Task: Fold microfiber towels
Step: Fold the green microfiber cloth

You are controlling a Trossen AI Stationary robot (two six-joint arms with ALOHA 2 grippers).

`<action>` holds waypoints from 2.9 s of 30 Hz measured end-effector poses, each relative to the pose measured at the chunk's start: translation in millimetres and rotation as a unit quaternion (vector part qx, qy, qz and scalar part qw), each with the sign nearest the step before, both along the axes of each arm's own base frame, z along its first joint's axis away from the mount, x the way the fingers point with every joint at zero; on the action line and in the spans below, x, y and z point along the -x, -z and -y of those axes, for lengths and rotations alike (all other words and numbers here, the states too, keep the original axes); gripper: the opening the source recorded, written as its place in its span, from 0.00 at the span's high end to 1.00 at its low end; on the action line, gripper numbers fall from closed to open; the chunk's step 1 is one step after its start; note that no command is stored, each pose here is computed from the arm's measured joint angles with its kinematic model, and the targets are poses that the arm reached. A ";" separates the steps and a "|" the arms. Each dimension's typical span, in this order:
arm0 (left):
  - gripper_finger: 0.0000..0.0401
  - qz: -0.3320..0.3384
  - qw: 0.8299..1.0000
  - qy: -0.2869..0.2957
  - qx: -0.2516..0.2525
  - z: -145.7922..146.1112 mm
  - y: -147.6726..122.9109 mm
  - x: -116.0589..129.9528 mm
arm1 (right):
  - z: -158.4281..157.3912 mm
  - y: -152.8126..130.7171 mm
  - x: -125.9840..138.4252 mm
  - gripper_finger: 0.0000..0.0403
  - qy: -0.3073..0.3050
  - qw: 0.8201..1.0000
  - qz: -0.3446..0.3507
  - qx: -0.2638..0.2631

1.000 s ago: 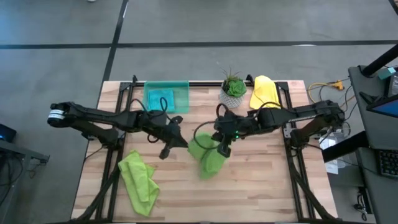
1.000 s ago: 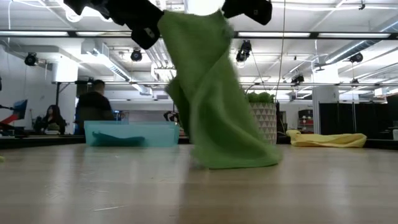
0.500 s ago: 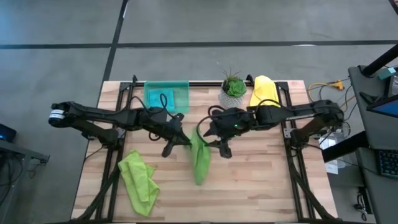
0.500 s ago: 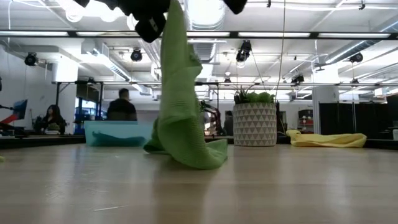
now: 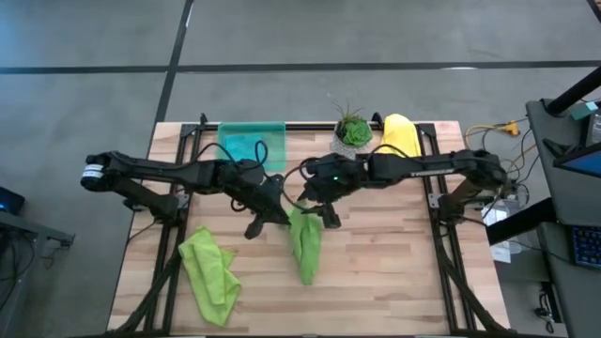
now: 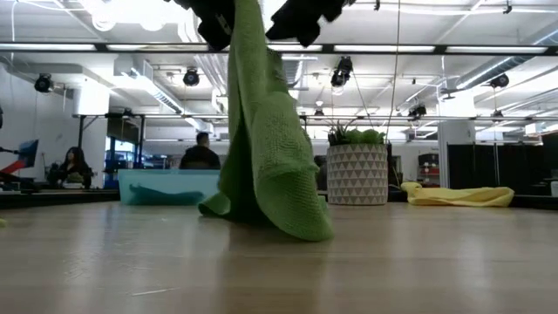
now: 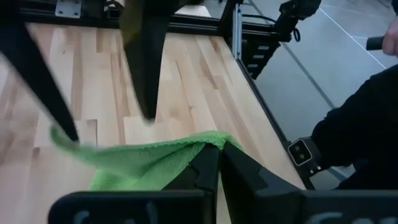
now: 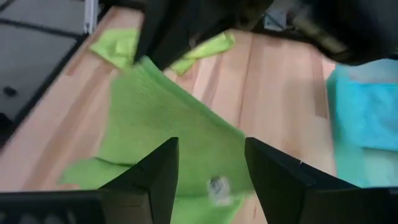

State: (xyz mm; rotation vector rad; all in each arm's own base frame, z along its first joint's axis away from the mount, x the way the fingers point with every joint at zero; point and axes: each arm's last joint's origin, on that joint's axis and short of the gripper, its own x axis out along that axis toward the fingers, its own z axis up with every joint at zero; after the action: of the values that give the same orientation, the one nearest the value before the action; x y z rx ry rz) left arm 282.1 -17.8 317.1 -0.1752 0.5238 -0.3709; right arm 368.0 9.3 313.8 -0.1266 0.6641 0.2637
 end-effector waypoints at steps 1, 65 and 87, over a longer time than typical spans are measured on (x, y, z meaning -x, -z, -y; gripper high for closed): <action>1.00 -0.001 1.000 0.000 0.000 0.0 -0.2 -1.1 | 1.7 4.3 -3.2 0.55 -0.003 1.000 -0.002 0.006; 0.48 -0.003 0.981 -0.162 0.108 -27.9 58.0 -85.0 | 4.5 -75.2 72.8 0.98 0.132 0.985 -0.085 -0.071; 0.48 -0.083 0.903 -0.422 0.013 -34.4 87.2 -72.9 | 4.4 -87.1 85.6 0.98 0.167 0.979 -0.067 -0.098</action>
State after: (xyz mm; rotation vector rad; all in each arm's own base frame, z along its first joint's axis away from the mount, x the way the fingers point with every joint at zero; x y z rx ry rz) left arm 355.0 16.6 229.9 -0.4400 0.5620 0.4927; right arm 282.4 4.8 400.9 0.1931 0.7763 0.0126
